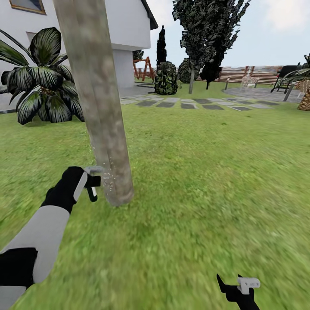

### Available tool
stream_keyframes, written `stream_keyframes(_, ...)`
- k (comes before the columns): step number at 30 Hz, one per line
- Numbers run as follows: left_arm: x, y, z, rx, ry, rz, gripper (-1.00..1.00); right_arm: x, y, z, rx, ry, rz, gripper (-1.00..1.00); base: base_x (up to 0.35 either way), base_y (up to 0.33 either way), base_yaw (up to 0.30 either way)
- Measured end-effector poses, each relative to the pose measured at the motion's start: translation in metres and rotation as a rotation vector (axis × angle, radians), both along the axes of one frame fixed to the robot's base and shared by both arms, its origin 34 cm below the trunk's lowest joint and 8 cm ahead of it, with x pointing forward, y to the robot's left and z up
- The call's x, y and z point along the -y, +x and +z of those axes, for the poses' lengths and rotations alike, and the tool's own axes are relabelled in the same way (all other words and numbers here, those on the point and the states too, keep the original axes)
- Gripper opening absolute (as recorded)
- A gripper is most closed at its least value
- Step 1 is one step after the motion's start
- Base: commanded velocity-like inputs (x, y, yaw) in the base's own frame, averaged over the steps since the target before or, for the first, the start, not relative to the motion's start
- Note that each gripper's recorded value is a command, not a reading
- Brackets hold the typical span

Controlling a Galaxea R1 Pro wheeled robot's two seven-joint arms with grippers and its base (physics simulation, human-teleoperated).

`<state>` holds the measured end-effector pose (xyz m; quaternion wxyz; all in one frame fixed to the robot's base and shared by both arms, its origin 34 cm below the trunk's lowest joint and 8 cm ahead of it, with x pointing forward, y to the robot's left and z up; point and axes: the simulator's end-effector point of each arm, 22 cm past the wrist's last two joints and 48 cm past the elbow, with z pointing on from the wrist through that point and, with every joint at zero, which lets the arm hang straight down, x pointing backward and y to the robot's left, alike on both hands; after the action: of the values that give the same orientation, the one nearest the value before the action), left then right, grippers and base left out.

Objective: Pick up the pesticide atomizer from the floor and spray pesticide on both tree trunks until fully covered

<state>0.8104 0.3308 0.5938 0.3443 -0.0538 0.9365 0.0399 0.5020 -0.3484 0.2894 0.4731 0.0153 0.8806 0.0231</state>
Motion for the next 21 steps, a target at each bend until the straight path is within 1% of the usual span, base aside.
stream_keyframes(2, 0.009, 0.003, 0.006, 0.012, -0.014, -0.010, -1.00, 0.000, 0.000, 0.000, 0.000, 0.000, 0.000, 1.00, 0.000, 0.000, 0.000)
stream_keyframes(4, 0.010, 0.005, 0.011, 0.020, -0.011, -0.011, -1.00, 0.000, 0.000, 0.000, 0.000, 0.000, 0.000, 1.00, 0.000, 0.000, 0.000)
stream_keyframes(6, 0.003, 0.006, 0.015, 0.025, -0.006, -0.003, -1.00, 0.000, 0.000, 0.000, 0.000, 0.000, 0.000, 1.00, 0.000, 0.000, 0.000)
stream_keyframes(8, -0.011, 0.005, 0.016, 0.025, 0.006, 0.013, -1.00, 0.000, 0.000, 0.000, 0.000, 0.000, 0.000, 1.00, 0.000, 0.000, 0.000)
stream_keyframes(11, -0.012, 0.007, 0.022, 0.024, 0.001, 0.016, -1.00, 0.000, 0.000, 0.000, 0.000, 0.000, 0.000, 1.00, 0.000, 0.000, 0.000)
stream_keyframes(13, -0.007, 0.008, 0.031, 0.007, -0.007, 0.009, -1.00, 0.000, 0.000, 0.000, 0.000, 0.000, 0.000, 1.00, 0.000, 0.000, 0.000)
stream_keyframes(15, -0.006, 0.008, 0.032, 0.003, -0.004, 0.007, -1.00, 0.000, 0.000, 0.000, 0.000, 0.000, 0.000, 1.00, 0.000, 0.000, 0.000)
stream_keyframes(18, -0.014, 0.007, 0.032, 0.000, 0.004, 0.016, -1.00, 0.000, 0.000, 0.000, 0.000, 0.000, 0.000, 1.00, 0.000, 0.000, 0.000)
stream_keyframes(21, -0.029, 0.004, 0.031, -0.003, 0.018, 0.033, -1.00, 0.000, 0.000, 0.000, 0.000, 0.000, 0.001, 1.00, -0.011, -0.026, 0.000)
